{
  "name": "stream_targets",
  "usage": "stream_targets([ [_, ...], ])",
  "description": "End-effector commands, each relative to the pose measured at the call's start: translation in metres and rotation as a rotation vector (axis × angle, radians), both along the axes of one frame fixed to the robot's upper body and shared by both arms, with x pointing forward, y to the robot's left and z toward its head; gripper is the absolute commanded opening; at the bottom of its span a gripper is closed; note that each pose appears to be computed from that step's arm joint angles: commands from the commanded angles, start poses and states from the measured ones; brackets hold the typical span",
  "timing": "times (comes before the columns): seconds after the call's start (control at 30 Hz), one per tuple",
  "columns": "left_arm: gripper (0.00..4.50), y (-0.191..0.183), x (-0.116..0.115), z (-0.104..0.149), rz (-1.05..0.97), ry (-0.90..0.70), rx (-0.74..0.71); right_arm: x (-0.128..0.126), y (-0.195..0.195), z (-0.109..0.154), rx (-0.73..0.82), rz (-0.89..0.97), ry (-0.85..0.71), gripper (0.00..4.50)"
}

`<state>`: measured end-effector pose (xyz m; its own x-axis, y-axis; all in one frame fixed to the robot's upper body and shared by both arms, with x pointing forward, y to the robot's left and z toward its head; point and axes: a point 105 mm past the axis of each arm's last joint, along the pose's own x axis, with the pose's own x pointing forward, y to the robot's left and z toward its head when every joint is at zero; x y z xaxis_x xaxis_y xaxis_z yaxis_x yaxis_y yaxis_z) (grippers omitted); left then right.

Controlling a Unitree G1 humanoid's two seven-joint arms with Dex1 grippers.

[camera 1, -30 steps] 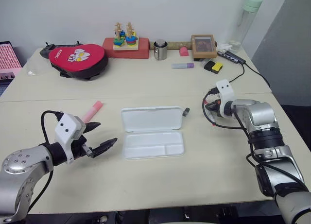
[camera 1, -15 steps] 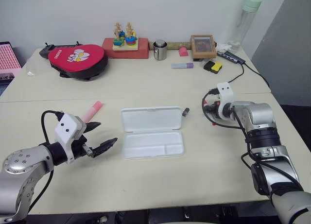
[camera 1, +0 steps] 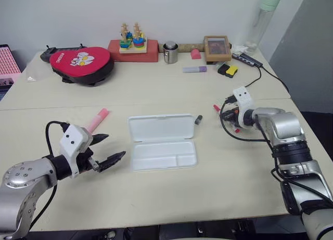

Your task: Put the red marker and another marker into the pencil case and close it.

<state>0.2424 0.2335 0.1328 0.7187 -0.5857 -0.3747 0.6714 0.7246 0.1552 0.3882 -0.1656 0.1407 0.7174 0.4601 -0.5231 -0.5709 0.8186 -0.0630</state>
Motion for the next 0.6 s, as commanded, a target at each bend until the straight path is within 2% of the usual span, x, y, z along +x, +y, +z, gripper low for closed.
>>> stream_targets([
  [0.03, 4.50, -0.001, -0.008, 0.007, -0.058, -0.007, 0.048, -0.028, 0.014, 0.028, -0.017, 0.263, -0.026, 0.28],
  [0.2, 4.50, 0.002, -0.014, 0.010, -0.108, 0.029, 0.074, -0.061, 0.017, 0.041, -0.106, 0.521, -0.012, 0.28],
  [0.33, 4.50, 0.002, -0.016, 0.013, -0.135, 0.038, 0.085, -0.074, 0.025, 0.046, -0.112, 0.632, -0.003, 0.28],
  [0.47, 4.50, 0.002, -0.009, 0.019, -0.163, 0.019, 0.119, -0.103, 0.071, 0.057, -0.043, 0.876, -0.048, 0.28],
  [0.6, 4.50, 0.001, -0.001, 0.022, -0.170, 0.003, 0.121, -0.114, 0.101, 0.053, -0.035, 0.969, -0.076, 0.28],
])
